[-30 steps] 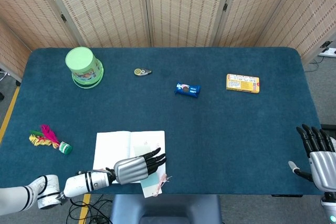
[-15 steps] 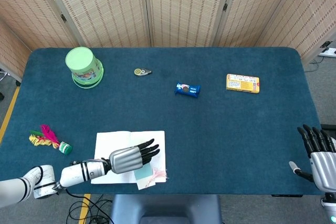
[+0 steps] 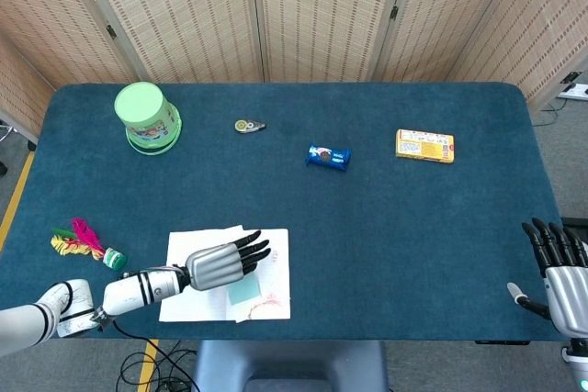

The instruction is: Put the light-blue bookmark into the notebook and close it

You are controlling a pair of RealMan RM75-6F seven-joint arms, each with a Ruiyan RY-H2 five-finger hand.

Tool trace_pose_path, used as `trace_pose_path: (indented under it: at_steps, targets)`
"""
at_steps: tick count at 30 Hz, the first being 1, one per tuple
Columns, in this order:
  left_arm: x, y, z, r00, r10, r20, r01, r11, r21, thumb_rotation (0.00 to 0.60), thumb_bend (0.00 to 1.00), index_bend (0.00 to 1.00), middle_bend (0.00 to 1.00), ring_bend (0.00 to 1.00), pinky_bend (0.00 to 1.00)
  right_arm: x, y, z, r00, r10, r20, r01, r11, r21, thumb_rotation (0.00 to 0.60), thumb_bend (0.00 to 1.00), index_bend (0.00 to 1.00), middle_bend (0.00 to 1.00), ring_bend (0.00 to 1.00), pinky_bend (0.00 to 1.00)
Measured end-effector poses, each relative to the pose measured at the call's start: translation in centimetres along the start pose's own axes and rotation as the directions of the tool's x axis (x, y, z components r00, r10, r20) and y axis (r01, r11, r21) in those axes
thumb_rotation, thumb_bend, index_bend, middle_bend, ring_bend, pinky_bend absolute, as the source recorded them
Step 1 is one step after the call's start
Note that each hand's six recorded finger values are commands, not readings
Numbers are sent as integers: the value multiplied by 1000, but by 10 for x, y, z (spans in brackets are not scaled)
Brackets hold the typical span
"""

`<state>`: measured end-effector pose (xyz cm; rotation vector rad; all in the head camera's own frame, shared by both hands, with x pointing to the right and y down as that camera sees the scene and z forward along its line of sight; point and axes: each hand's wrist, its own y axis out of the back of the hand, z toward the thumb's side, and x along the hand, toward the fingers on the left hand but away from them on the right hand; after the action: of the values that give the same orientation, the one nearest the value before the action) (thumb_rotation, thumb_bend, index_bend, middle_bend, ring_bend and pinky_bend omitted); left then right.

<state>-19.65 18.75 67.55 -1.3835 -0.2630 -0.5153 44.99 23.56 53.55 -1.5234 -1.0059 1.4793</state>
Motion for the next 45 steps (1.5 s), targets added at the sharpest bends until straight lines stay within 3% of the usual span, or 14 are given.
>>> trace_pose_path:
  at_steps: [22,28,34,41,45]
  targets:
    - [7,-4,5,998,-31,60,27,998,65,600,319,302,117,38,130,2,-1,0,1000,1,5,-1,1000,-2,600,139,38,57,0,0]
    - [11,-3,6,997,-32,65,27,997,73,600,319,237,105,33,130,2,-1,-1,1000,1,6,-1,1000,-3,600,139,38,57,0,0]
    - [12,-5,3,998,-41,53,37,996,80,600,319,107,76,17,130,2,-2,-2,1000,2,9,-2,1000,-4,600,139,38,57,0,0]
    - [5,1,0,999,-32,13,32,999,7,600,339,124,70,13,130,2,-1,-2,1000,0,6,0,1000,-4,600,139,38,57,0,0]
    - [1,11,5,1000,-26,1,26,994,-107,600,475,164,69,13,130,1,-2,-1,1000,5,2,-5,1000,-5,600,139,39,57,0,0]
